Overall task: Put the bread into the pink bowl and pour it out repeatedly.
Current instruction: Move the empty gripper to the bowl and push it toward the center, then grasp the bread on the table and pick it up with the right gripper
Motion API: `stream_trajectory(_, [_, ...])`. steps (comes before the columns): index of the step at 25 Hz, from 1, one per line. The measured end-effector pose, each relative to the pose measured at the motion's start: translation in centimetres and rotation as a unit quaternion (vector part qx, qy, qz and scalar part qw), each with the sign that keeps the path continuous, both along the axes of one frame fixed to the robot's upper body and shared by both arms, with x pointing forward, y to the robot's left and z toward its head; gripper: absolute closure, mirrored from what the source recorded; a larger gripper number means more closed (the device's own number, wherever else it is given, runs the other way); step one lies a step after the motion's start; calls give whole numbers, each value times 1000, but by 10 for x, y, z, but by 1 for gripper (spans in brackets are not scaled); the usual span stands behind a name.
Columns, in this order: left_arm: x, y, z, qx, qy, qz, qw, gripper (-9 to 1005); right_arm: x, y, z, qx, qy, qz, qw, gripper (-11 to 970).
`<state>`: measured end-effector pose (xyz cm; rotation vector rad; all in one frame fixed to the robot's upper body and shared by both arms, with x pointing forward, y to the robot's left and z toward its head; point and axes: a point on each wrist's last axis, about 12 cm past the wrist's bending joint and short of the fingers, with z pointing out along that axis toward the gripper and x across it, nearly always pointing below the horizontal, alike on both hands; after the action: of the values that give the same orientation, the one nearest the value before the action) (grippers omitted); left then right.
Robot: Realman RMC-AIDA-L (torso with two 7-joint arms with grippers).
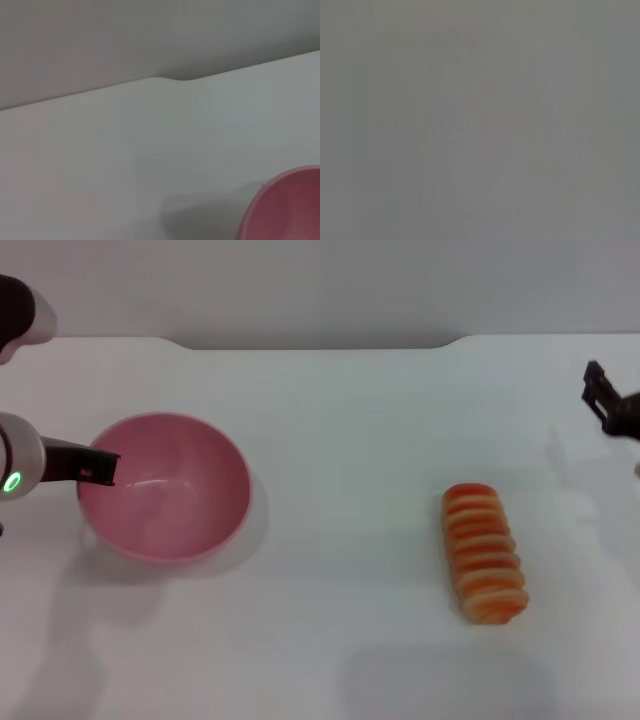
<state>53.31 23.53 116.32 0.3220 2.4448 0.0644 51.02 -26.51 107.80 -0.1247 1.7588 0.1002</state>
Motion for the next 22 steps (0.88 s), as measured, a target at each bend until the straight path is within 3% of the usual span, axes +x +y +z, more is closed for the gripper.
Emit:
stream_trajectory(5, [6,-5,1,4,2,-7,1000,954,28,6,47,-27,82,1,996,353])
stream_trajectory(8, [7,-5,-1,5,4,-7,1000,954,42,17,62,-50,148,14,988,354])
stream_trajectory(14, [12,-5,-2,9,4,-8,1000,953,60,45,69,-81,256,47,962,356])
stream_trajectory(22, [17,-6,-2,9,0,-9,1000,953,48,69,69,-62,295,90,949,358])
